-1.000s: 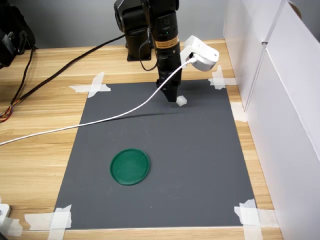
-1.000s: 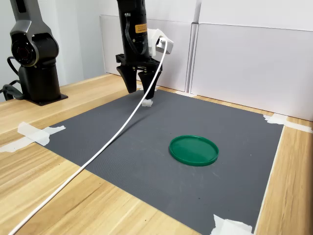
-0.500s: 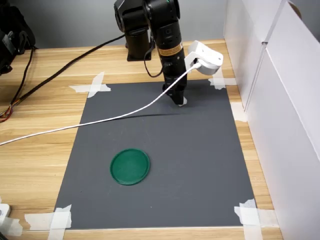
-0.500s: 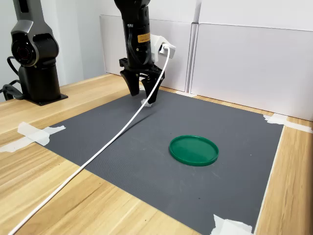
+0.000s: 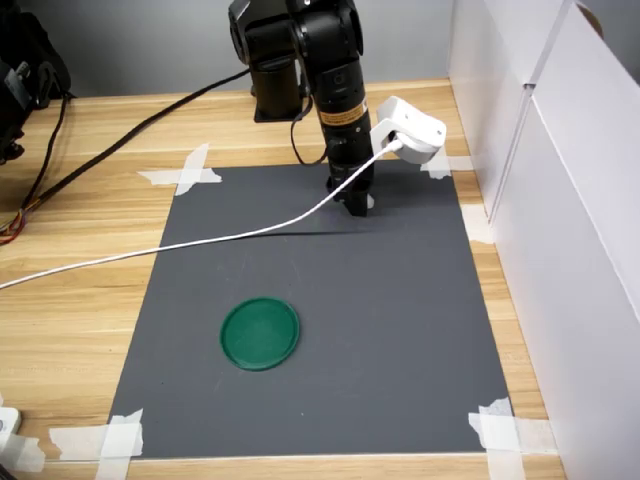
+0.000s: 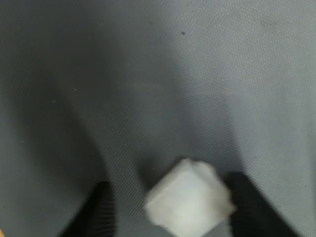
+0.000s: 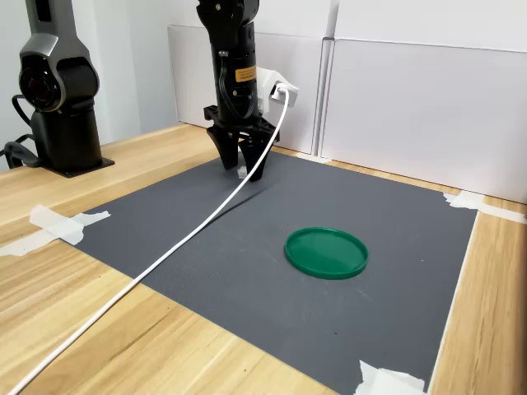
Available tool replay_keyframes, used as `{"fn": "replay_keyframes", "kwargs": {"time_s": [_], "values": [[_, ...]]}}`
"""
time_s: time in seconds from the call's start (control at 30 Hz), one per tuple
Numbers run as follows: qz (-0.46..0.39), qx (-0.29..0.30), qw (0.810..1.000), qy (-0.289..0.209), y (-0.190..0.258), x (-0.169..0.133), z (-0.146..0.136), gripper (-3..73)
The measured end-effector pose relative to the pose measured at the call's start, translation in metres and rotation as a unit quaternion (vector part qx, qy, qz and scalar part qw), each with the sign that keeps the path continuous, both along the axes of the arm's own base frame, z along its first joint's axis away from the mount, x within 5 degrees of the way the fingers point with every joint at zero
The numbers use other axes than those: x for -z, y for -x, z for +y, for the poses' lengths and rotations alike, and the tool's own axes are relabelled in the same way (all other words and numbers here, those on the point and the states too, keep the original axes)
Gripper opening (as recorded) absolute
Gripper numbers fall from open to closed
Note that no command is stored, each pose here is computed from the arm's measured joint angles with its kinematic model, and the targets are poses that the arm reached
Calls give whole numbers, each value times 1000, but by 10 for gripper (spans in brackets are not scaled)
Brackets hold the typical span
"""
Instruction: Grasp a white terminal and put it in the green lid.
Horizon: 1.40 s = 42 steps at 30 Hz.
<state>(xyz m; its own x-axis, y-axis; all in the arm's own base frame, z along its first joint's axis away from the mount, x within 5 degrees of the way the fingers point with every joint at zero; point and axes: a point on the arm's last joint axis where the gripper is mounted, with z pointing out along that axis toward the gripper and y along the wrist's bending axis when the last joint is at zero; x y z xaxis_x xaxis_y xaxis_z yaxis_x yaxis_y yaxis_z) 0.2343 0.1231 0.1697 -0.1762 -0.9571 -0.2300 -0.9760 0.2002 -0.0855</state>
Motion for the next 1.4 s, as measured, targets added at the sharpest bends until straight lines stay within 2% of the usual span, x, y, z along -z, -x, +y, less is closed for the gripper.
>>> {"fn": "replay_keyframes", "kwargs": {"time_s": [0.1, 0.13, 0.4, 0.7, 0.8, 1.1, 1.4], "values": [[1, 6, 1000, -1, 0, 0, 0, 366], [2, 10, 1000, -1, 0, 0, 0, 361], [-7, 13, 999, 30, -4, -12, -4, 361], [-38, 46, 998, 22, -29, -81, 4, 366], [-42, 73, 996, -2, -39, -101, 0, 366], [-74, 167, 982, -52, -72, -132, -60, 366], [-51, 238, 969, -34, -104, -107, -116, 366]]}}
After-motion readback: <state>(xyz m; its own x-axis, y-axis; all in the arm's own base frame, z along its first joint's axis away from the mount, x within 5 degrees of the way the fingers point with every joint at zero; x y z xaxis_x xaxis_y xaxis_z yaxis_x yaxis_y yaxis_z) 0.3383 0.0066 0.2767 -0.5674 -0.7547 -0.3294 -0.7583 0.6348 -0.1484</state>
